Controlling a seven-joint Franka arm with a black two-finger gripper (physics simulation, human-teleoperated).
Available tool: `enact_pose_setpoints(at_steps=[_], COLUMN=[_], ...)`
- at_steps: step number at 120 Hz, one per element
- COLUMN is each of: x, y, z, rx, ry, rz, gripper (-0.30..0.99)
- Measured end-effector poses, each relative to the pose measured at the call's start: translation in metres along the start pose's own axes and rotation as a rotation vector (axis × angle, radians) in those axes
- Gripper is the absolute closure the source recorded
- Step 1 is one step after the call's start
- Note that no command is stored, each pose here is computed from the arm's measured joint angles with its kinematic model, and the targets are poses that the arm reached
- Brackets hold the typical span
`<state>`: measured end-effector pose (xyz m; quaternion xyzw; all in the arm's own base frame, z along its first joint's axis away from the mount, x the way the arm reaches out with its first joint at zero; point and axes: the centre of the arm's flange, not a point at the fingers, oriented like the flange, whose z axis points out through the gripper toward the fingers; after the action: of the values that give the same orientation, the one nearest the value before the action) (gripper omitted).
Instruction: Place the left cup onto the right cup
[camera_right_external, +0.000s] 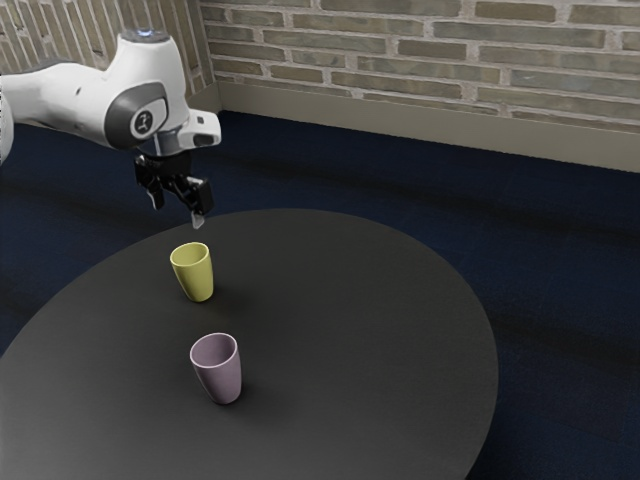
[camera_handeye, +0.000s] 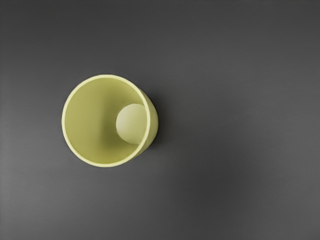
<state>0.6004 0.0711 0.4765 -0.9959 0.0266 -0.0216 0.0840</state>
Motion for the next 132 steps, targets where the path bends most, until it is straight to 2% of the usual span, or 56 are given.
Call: enact_pose_setpoints(at_steps=[132], x=[0.015], y=[0.011], z=[0.062], rx=[-0.044], ry=[-0.011], rz=[0.035], gripper=[0.00])
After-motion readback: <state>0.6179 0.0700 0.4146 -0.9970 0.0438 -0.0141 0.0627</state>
